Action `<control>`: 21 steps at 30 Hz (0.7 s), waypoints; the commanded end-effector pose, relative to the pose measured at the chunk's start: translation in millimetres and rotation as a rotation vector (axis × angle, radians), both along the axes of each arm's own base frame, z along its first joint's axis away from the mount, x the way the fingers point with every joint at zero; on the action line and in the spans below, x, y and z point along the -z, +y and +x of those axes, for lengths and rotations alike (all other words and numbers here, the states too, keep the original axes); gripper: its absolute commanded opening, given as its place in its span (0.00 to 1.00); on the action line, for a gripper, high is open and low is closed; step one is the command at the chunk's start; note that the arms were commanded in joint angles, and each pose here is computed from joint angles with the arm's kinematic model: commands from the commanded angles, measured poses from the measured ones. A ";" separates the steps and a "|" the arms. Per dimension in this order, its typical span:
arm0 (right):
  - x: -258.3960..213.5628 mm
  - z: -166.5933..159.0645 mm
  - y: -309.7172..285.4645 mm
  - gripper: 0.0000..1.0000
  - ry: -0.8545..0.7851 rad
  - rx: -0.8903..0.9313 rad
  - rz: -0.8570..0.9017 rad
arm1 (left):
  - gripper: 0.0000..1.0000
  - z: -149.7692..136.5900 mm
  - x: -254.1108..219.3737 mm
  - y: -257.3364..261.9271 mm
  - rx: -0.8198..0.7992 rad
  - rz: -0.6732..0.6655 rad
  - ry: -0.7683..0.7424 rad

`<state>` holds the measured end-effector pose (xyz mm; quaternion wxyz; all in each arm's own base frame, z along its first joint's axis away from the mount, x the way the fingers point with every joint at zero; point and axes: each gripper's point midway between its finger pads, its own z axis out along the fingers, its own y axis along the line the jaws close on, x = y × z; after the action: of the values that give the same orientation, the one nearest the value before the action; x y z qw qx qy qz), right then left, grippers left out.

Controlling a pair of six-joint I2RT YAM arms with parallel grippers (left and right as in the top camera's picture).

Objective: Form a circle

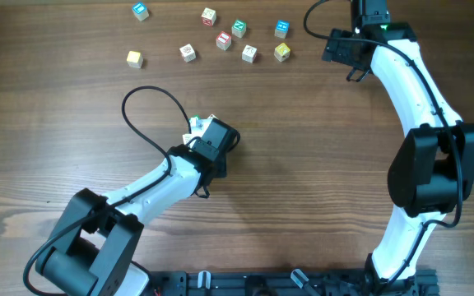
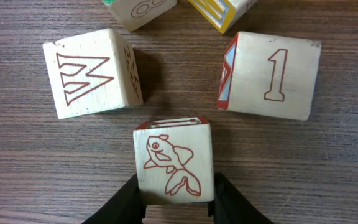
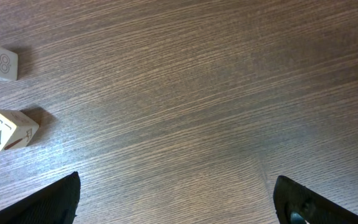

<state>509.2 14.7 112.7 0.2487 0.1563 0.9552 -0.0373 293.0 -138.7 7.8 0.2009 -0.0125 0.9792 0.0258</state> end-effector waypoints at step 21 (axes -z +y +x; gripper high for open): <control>-11.3 3.8 -2.5 0.99 -0.028 0.004 -0.018 | 0.61 9.3 -39.0 -1.4 -0.060 -0.075 -0.106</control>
<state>509.2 14.7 112.7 0.2487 0.1563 0.9552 -0.0373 302.1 -144.7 47.4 0.2525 -0.0218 0.9673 -0.0099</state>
